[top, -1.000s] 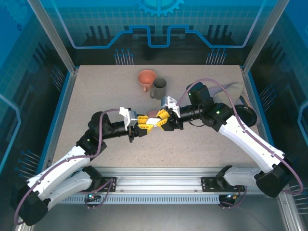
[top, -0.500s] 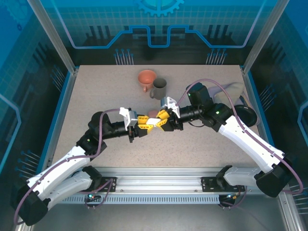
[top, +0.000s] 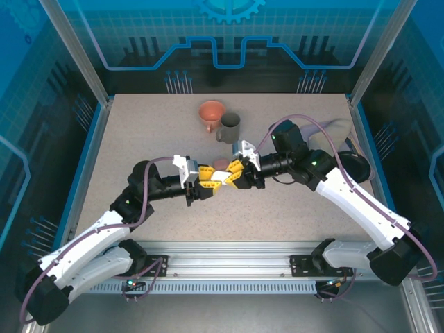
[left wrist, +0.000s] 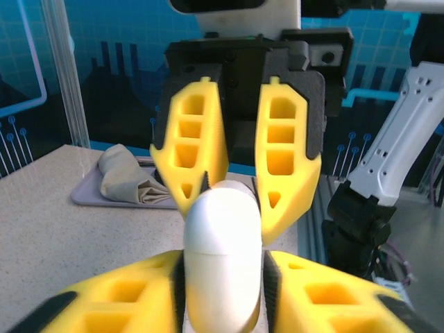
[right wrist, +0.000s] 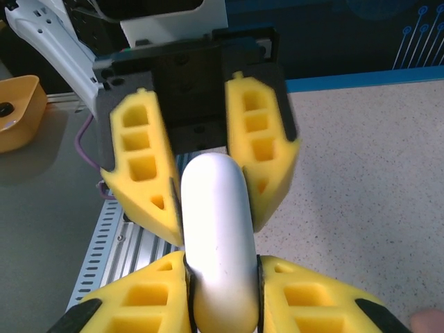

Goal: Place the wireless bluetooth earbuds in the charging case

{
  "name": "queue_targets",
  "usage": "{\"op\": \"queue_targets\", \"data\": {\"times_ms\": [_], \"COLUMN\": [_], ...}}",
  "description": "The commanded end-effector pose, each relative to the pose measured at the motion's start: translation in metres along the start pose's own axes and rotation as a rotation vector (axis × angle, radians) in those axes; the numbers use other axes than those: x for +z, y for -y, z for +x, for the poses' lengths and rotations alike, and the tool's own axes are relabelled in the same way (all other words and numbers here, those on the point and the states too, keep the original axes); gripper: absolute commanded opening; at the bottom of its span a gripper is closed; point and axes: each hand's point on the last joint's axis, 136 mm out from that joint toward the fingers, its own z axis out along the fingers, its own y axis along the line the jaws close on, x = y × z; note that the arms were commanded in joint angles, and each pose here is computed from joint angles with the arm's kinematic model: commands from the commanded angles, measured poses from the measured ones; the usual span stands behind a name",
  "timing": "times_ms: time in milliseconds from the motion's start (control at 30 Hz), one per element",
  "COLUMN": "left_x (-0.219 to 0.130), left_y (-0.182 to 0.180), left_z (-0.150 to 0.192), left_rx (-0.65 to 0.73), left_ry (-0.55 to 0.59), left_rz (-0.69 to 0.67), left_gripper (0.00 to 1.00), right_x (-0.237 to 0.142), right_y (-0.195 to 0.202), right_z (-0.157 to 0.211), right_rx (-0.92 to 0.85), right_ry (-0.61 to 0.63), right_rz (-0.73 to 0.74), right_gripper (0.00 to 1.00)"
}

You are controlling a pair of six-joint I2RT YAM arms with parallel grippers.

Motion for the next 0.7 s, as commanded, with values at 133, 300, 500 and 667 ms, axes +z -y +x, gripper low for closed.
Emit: {"op": "queue_targets", "data": {"times_ms": [133, 300, 500, 667], "left_x": [-0.007, -0.015, -0.032, -0.041], "left_y": [-0.006, -0.012, -0.026, -0.038], "left_z": [-0.01, -0.008, -0.014, -0.013], "left_rx": [0.029, 0.023, 0.032, 0.018], "left_ry": [0.021, 0.018, 0.037, 0.036], "left_rz": [-0.064, -0.136, -0.278, -0.371], "left_gripper": [0.62, 0.74, 0.87, 0.95], "right_x": [-0.02, -0.025, -0.024, -0.015], "right_y": [0.014, 0.034, 0.059, 0.075], "right_z": [0.018, 0.045, 0.08, 0.112], "right_rx": [0.097, 0.218, 0.398, 0.553], "right_ry": [-0.033, -0.097, -0.161, -0.221], "right_rz": [0.104, 0.199, 0.276, 0.312], "right_gripper": [0.22, 0.22, 0.22, 0.22]}}
